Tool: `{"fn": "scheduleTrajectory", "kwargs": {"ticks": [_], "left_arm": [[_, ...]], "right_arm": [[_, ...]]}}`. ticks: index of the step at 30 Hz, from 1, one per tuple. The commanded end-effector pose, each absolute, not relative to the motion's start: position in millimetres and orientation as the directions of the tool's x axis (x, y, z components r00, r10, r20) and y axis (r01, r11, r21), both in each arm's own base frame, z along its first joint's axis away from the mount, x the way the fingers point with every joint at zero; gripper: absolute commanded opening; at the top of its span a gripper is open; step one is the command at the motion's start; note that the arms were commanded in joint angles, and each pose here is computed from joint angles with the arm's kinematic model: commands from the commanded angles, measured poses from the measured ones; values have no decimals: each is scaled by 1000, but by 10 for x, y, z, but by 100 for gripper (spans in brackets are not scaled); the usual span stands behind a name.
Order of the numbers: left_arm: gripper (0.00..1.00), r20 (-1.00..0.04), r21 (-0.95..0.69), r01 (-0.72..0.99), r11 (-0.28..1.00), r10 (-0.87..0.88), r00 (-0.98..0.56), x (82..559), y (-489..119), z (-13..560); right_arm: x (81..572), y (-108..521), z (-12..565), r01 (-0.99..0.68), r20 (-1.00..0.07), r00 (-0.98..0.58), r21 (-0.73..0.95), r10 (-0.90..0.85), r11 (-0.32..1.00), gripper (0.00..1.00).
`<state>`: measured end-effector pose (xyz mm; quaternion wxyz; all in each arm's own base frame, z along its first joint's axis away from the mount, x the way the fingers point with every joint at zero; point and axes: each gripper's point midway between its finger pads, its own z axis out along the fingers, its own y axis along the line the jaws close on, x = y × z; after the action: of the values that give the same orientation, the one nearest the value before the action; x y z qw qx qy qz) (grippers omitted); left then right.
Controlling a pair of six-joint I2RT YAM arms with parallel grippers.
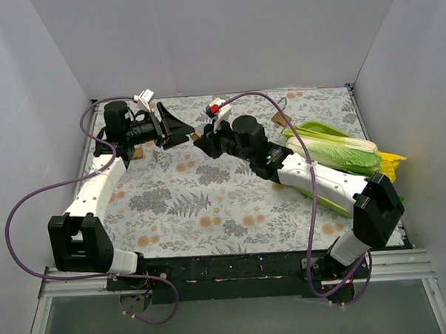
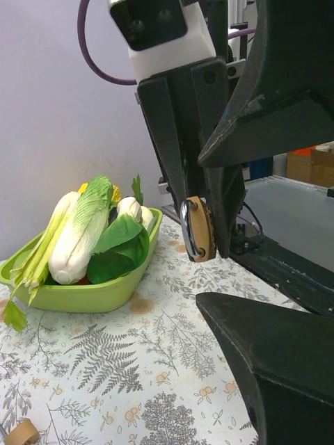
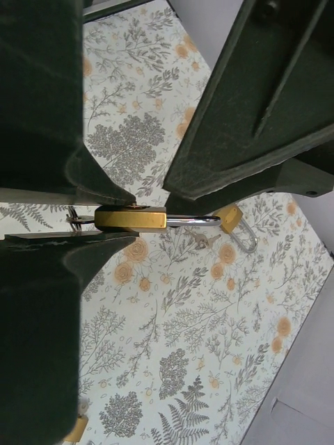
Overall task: Lock with the key
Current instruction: Lock the lock.
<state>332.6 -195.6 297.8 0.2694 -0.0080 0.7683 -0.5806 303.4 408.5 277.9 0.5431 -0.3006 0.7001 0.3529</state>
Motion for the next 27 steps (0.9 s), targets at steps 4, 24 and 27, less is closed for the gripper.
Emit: {"fn": "scheduleTrajectory", "kwargs": {"ticks": [4, 24, 27], "left_arm": [[67, -453, -878, 359, 316, -311, -835, 3156, -2023, 3087], [0, -412, -899, 321, 298, -331, -849, 3128, -2057, 3090], [0, -416, -897, 319, 307, -338, -844, 3156, -2007, 3118]], "right_arm": [[3063, 4214, 3375, -818, -986, -130, 167, 106, 550, 1], [2896, 4258, 3292, -846, -990, -123, 141, 70, 514, 28], [2827, 4183, 3229, -855, -990, -141, 136, 28, 500, 50]]}}
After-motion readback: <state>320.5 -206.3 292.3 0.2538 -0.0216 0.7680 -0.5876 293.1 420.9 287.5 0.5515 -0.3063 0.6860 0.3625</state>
